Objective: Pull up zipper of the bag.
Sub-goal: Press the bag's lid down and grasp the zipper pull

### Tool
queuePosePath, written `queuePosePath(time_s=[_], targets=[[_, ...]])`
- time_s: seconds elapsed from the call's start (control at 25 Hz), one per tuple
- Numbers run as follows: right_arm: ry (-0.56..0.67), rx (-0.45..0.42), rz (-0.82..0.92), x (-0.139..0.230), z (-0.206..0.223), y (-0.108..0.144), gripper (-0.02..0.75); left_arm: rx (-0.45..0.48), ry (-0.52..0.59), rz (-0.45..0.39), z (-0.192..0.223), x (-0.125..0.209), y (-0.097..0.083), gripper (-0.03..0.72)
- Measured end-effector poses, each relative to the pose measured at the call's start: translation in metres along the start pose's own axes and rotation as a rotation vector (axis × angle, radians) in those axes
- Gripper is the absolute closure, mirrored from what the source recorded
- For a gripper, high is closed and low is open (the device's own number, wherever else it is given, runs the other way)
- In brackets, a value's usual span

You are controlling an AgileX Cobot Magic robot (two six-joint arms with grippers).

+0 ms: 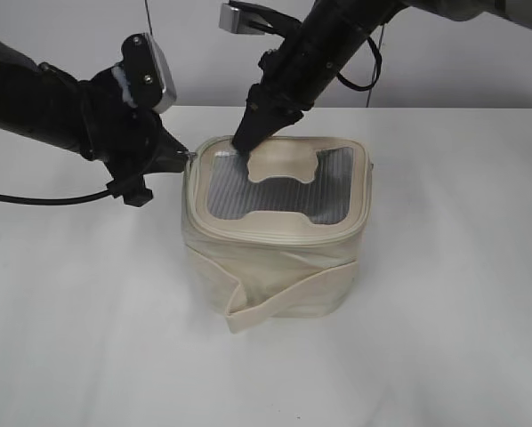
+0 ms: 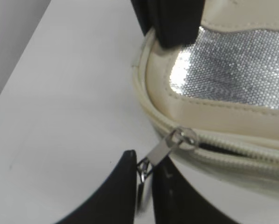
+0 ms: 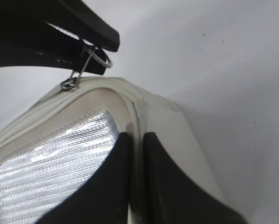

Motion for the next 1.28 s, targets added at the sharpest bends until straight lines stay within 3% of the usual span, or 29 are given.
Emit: queuePosePath(time_s=[0.08,0.2,0.64,0.84,1.28], targets=[[0.000,0.000,0.000,0.000,0.000,0.000,0.682,0.016,0.000,0.009,0.000,0.000,-0.003,0.660],[0.000,0.001,0.002,0.000,0.000,0.000,0.682,0.056,0.020,-0.014,0.002,0.005,-0.010,0.686],[-0.006,-0.029,0.028,-0.002,0.005,0.008,0.684,0.173,0.111,-0.191,-0.036,0.004,-0.037,0.690],[-0.006,-0.048,0.058,-0.003,0.009,0.013,0.684,0.205,0.105,-0.256,-0.051,0.008,-0.063,0.696],[-0.009,-0.056,0.180,-0.004,0.008,0.013,0.684,0.201,0.086,-0.304,-0.050,-0.003,-0.071,0.696]])
Point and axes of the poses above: a point on each arm's last joint axis where the gripper is mounted, z pointing out along that axis toward the gripper, y along the wrist's bending axis when the last joint is at zero, x = y × z, the point moved 8 cm from there along z, pointing out along that axis toward the gripper, and after that the axes turned 3 degrees about z, right-handed, at the moved point
